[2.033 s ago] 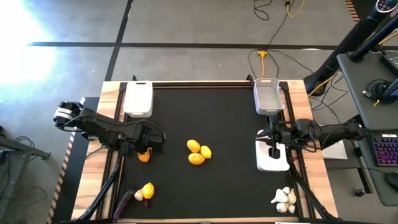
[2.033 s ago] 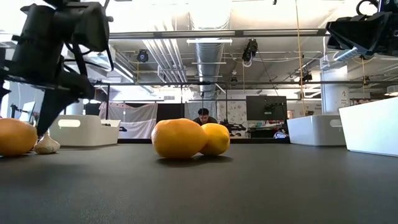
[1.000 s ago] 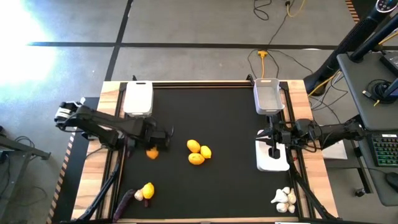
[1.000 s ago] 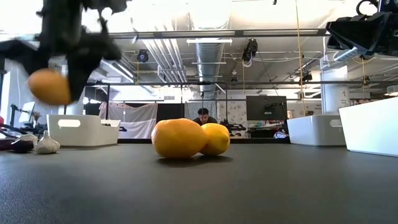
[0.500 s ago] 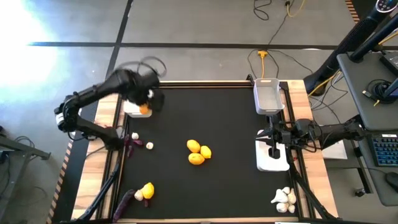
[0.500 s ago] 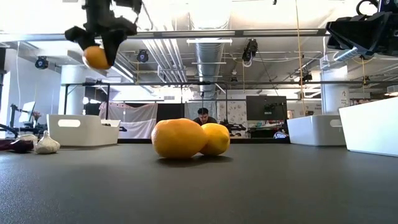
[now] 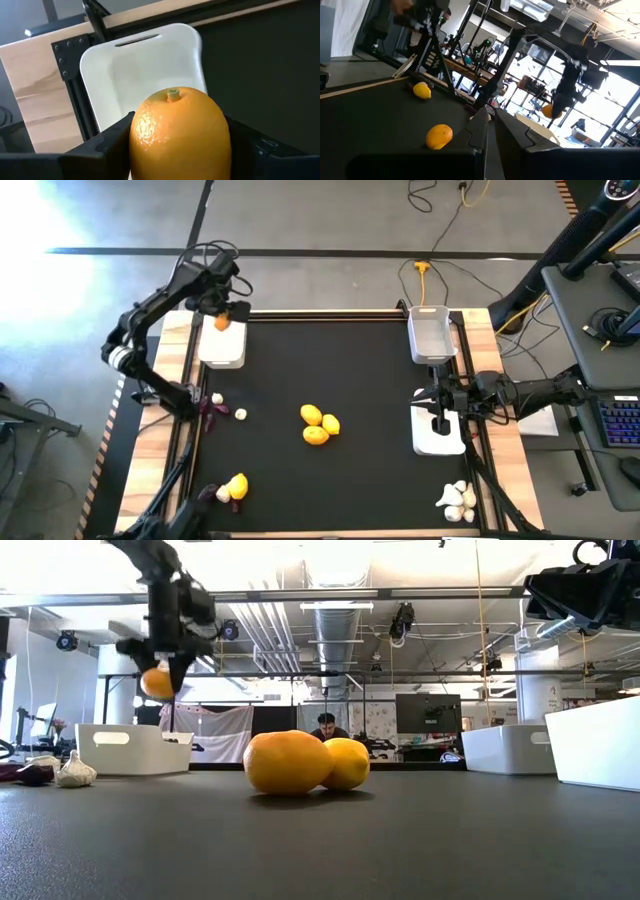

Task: Sort produce into baskets
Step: Put the top left yellow lemon into the left white bin

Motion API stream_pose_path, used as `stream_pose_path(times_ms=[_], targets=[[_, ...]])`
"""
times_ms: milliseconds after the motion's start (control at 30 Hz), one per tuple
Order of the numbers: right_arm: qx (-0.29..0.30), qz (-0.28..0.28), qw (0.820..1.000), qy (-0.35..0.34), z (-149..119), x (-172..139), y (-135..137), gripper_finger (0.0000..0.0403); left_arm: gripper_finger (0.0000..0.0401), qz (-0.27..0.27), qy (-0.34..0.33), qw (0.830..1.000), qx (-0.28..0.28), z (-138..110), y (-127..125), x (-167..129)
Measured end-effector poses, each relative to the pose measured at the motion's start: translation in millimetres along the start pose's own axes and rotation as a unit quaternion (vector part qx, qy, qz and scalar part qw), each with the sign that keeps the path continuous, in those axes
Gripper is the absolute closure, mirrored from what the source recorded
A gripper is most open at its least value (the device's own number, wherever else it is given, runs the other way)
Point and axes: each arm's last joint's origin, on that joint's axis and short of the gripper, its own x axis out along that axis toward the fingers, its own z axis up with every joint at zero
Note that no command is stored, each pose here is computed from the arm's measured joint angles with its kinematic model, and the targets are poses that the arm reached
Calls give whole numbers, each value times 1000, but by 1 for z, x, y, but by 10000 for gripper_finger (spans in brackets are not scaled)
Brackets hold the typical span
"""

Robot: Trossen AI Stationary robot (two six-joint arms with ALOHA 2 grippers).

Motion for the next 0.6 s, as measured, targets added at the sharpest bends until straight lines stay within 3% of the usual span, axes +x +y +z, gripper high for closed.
stream_pose_path(times_ms=[267,367,600], targets=[[-30,2,1000,3,-1,0,0,376,173,27,45,999,6,21,-10,51],[-26,2,1000,4,-1,0,0,376,173,64,55,996,4,26,-11,68],[-26,2,1000,3,-1,0,0,376,173,87,83,993,-3,29,-15,92]])
